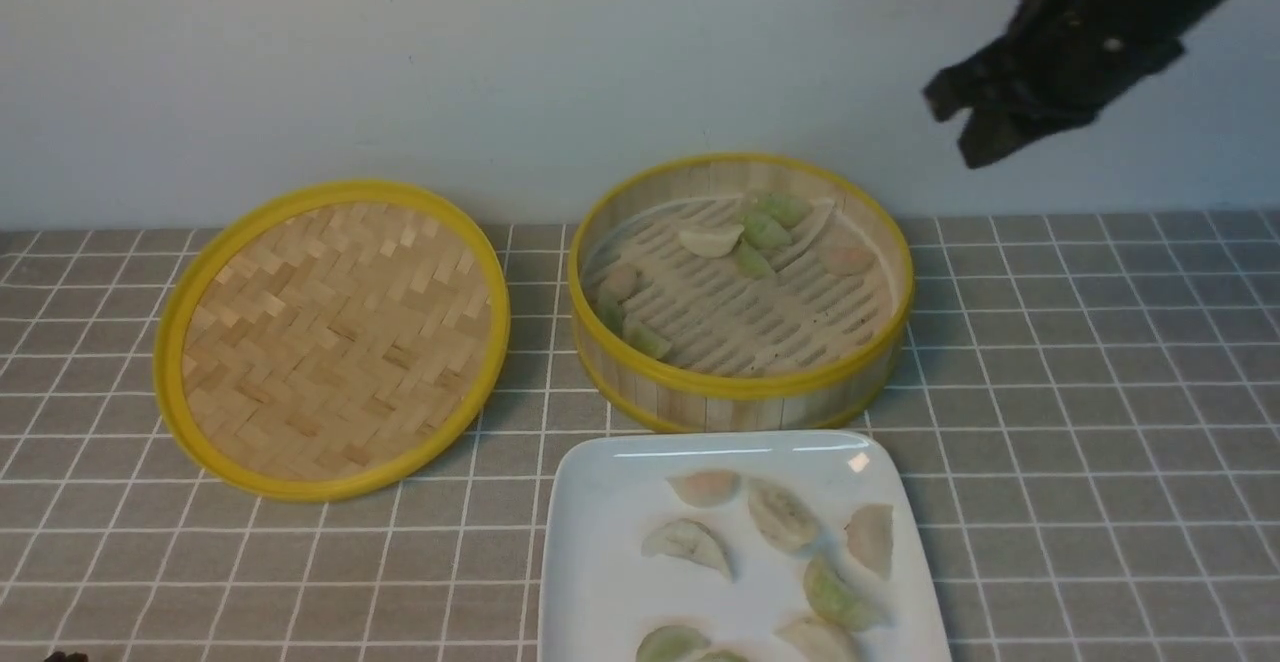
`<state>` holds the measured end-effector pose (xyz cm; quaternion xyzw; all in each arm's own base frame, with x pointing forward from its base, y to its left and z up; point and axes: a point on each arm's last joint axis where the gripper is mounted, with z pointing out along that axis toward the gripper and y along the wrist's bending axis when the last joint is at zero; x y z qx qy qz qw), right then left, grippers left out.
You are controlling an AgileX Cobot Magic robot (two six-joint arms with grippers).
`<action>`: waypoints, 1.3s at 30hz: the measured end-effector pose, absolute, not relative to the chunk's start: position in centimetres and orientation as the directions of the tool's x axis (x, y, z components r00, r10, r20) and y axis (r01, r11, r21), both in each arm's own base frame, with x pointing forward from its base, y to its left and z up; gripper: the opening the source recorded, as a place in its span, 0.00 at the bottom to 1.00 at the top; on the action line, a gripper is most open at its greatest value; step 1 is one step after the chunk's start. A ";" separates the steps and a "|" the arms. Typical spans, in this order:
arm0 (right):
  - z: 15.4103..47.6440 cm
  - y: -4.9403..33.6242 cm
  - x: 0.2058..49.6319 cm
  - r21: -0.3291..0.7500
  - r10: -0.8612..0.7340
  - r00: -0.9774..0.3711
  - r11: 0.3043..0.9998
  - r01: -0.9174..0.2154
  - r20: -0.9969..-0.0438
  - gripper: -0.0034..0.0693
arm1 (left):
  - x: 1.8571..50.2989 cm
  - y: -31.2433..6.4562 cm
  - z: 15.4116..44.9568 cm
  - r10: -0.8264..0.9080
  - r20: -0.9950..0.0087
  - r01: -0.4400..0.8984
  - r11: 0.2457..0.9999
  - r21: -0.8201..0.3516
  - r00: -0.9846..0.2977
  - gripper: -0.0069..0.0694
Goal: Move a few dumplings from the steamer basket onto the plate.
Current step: Use the right arm to grab a dumpling from inside the steamer
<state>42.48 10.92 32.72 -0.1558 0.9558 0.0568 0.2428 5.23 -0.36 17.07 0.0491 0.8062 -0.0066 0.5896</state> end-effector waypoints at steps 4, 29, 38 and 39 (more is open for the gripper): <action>30.8 13.4 45.5 -0.001 -0.302 -0.817 0.938 -0.346 -0.491 0.04 | 5.2 -0.4 17.1 0.071 -0.951 0.087 0.995 0.047 -0.300 0.08; 19.0 15.6 52.0 -0.019 -0.337 -0.848 0.932 -0.361 -0.408 0.73 | 5.2 -0.4 17.1 0.071 -0.951 0.087 0.995 0.047 -0.300 0.08; 17.6 15.8 52.2 -0.012 -0.341 -0.855 0.931 -0.365 -0.391 0.72 | 5.2 -0.4 17.1 0.071 -0.951 0.087 0.995 0.047 -0.300 0.08; 17.3 15.9 52.2 -0.013 -0.342 -0.856 0.931 -0.366 -0.387 0.71 | 5.2 -0.4 17.1 0.071 -0.951 0.087 0.995 0.047 -0.300 0.08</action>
